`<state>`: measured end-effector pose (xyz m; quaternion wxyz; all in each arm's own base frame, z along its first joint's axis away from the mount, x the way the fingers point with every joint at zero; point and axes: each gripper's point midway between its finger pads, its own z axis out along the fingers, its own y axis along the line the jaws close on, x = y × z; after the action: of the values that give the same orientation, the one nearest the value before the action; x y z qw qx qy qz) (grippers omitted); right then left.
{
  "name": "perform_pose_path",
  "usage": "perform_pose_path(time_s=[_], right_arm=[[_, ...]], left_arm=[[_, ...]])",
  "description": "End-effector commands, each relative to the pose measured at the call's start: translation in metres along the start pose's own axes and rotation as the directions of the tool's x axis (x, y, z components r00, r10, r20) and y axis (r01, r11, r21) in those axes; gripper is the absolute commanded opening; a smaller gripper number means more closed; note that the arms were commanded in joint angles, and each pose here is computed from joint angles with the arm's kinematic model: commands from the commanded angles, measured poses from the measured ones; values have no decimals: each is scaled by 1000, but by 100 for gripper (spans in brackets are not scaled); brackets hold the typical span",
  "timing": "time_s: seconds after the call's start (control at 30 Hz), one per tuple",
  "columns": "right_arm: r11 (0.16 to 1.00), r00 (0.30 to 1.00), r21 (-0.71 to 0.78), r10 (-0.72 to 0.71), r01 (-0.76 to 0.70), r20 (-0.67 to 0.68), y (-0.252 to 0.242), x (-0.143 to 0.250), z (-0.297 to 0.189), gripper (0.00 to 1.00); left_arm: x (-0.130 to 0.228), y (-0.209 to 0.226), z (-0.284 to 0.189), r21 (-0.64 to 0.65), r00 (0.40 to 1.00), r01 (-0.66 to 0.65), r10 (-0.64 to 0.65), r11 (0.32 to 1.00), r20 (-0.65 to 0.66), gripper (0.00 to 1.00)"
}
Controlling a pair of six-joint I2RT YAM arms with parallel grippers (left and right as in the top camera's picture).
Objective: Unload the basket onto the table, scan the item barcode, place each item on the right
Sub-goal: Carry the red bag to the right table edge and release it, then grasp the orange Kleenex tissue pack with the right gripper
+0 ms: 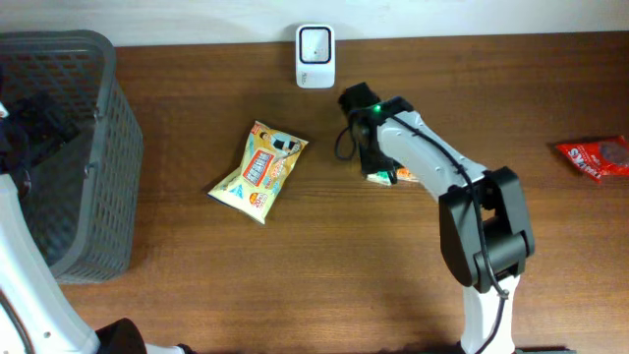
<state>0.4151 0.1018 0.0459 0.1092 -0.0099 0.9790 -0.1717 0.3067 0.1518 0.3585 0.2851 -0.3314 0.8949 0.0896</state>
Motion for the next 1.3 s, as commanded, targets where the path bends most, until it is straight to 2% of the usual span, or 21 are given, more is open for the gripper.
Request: perform_pose_path(time_s=[0.0,0.1,0.13,0.27,0.3,0.33,0.37,0.43,0.47,0.53,0.63,0.73,0.8,0.83,0.97,1.03,1.1,1.23,1.27], right_arm=[[998,998,25,54,-54,14,-17,-2,0,52],[996,996,27,84,-84,-11,-28,3,15,51],[996,996,14,92,-92,-19,-28,5,19,48],[992,994,-54,109,-110,-21,-18,10,39,46],[992,994,-54,109,-110,-20,-18,11,41,40],[992,994,-54,110,-111,-18,-18,11,41,26],[992,994,-56,112,-113,-14,-19,9,38,20],[991,993,-60,117,-117,-4,-23,0,23,18],[990,992,-77,123,-122,7,-25,-10,5,10],[979,989,-146,145,-141,18,-24,-27,-16,9],[903,989,-404,148,-144,-22,-9,-40,-18,9],[743,964,-616,230,-261,-131,-21,-46,-5,9],[651,955,-702,240,-290,-171,-27,-47,5,9],[575,952,-764,243,-294,-184,-32,-47,14,9],[488,906,-769,306,-413,-292,-58,-20,54,9],[445,878,-766,342,-465,-334,-74,-8,66,10],[459,845,-715,370,-527,-386,-92,7,77,34],[513,811,-630,407,-583,-420,-147,33,80,64],[523,809,-619,419,-587,-413,-163,32,73,67]], left_arm=[[-2,1,-4,3,1000,11,-11,1000,14,99],[-2,1,-4,3,1000,11,-11,1000,13,99],[-2,1,-4,3,1000,11,-11,1000,14,99],[-2,1,-3,3,1000,11,-11,1000,13,99],[-2,1,-4,3,1000,11,-11,1000,14,99],[-2,1,-4,3,1000,11,-11,1000,14,99],[-2,1,-4,3,1000,11,-11,1000,14,99],[-2,1,-4,3,1000,11,-11,1000,14,99],[-2,1,-4,3,1000,11,-11,1000,13,99],[-2,1,-4,3,1000,11,-11,1000,14,99],[-2,1,-4,3,1000,11,-11,1000,14,99],[-2,1,-4,3,1000,11,-11,1000,14,99],[-2,1,-4,3,1000,11,-11,1000,14,99],[-2,1,-4,3,1000,11,-11,1000,14,99],[-2,1,-4,3,1000,11,-11,1000,14,99],[-2,1,-4,3,1000,11,-11,1000,14,99],[-2,1,-4,3,1000,11,-11,1000,14,99],[-2,1,-4,3,1000,11,-11,1000,14,99],[-2,1,-4,4,1000,11,-11,1000,13,99]])
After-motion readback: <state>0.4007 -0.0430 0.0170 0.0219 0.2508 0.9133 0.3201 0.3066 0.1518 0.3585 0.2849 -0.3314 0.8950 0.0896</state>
